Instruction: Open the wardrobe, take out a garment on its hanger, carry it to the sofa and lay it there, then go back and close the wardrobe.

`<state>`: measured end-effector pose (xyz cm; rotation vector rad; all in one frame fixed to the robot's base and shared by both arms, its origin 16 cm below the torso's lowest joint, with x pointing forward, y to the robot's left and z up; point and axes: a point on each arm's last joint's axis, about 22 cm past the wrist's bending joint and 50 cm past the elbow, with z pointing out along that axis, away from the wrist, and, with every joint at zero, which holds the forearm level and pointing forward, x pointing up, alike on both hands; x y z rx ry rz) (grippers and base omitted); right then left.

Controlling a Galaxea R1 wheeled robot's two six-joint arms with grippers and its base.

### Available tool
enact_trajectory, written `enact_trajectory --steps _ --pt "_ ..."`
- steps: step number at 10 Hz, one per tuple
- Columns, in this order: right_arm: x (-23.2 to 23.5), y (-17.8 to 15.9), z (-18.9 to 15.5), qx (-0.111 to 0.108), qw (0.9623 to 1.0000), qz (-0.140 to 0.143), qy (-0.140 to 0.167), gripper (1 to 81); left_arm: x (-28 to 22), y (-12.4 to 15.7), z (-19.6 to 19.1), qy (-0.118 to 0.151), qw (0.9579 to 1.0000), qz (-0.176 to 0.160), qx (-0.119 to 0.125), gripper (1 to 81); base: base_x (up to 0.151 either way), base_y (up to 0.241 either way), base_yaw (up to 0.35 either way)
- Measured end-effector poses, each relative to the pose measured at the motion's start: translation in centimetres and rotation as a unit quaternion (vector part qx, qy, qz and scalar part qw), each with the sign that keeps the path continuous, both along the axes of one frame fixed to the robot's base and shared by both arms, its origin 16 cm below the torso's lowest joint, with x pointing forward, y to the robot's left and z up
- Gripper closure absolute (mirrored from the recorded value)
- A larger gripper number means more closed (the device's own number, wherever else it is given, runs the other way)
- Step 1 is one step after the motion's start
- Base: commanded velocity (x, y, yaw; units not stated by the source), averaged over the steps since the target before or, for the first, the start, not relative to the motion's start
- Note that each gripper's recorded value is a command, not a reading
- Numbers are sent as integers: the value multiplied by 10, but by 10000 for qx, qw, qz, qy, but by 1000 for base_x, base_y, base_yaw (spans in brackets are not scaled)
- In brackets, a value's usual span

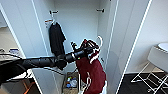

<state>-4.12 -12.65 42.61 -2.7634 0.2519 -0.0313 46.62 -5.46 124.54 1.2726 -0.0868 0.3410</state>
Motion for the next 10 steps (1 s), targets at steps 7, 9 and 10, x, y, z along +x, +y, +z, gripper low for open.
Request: enact_trajectory --steps 7,9,10 --pt "1 1 0 10 10000 9 -24 10 -4 34 -41 269 9993 228 79 811 0 0 0" --pt "1 1 0 10 10000 9 -24 10 -4 35 -37 257 9994 227 2 811 0 0 0" --pt "1 1 0 10 10000 9 -26 10 -5 35 -37 255 9994 221 1 811 0 0 0"
